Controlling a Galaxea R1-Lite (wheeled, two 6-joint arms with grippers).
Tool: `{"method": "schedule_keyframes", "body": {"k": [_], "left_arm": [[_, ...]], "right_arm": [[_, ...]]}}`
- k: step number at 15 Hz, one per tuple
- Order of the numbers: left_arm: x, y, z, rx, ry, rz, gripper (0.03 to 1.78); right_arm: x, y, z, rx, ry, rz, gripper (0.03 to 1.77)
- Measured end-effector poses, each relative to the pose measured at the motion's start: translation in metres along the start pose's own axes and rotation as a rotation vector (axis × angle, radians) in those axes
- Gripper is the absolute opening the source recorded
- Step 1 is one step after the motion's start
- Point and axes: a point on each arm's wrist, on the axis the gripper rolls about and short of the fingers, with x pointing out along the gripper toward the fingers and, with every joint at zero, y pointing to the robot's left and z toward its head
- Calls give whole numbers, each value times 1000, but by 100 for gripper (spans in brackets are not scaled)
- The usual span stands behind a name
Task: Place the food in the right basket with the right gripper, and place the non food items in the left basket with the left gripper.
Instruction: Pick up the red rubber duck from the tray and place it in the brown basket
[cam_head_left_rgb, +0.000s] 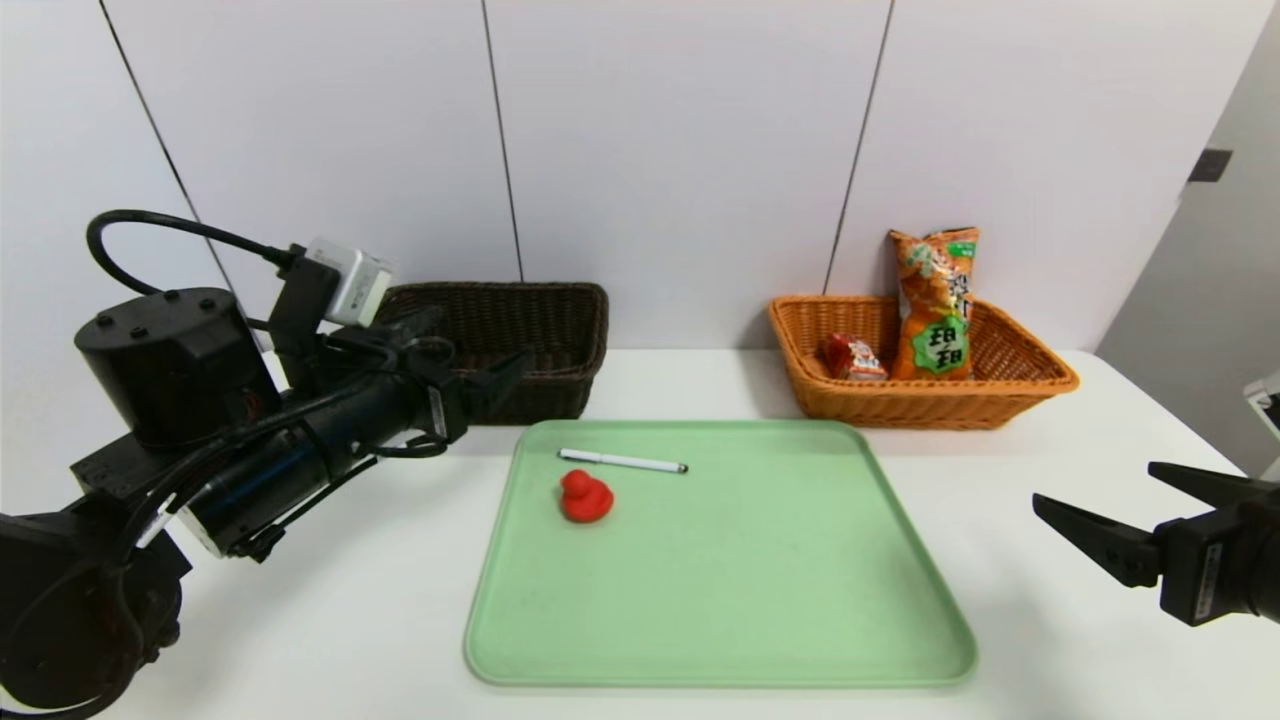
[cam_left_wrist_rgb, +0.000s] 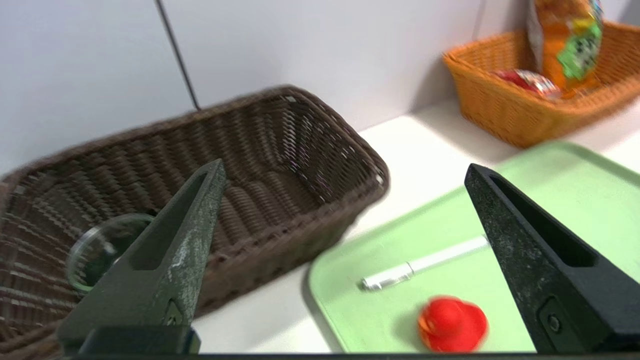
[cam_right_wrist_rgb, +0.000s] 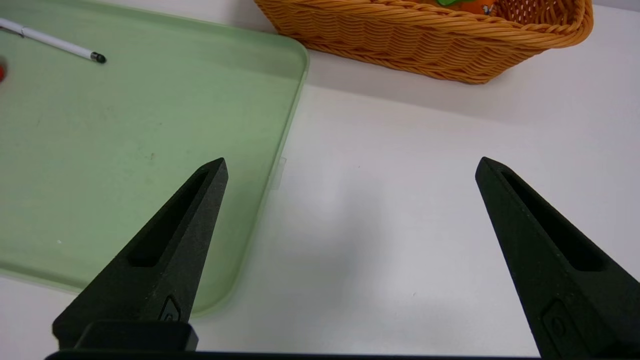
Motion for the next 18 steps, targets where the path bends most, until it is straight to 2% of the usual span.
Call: {"method": "schedule_keyframes", "body": {"k": [2, 5, 10, 12, 14, 18], "left_arm": [[-1, -2, -3, 24, 62, -67, 169], [5, -1, 9, 109, 160, -146, 169], [2, -2, 28, 232, 479, -289, 169], [3, -6, 23, 275, 583, -366, 169], [7, -13, 14, 230, 597, -418, 169], [21, -17, -12, 109, 472, -389, 169]], "right_arm": [[0, 0, -1, -2, 2, -1, 171], [0, 0, -2, -1, 6, -4, 171], [-2, 0, -4, -1, 7, -2, 171], [-2, 0, -4, 0, 6, 0, 171], [-2, 0, -4, 0, 7, 1, 171], [-2, 0, -3, -1, 5, 4, 171]]}}
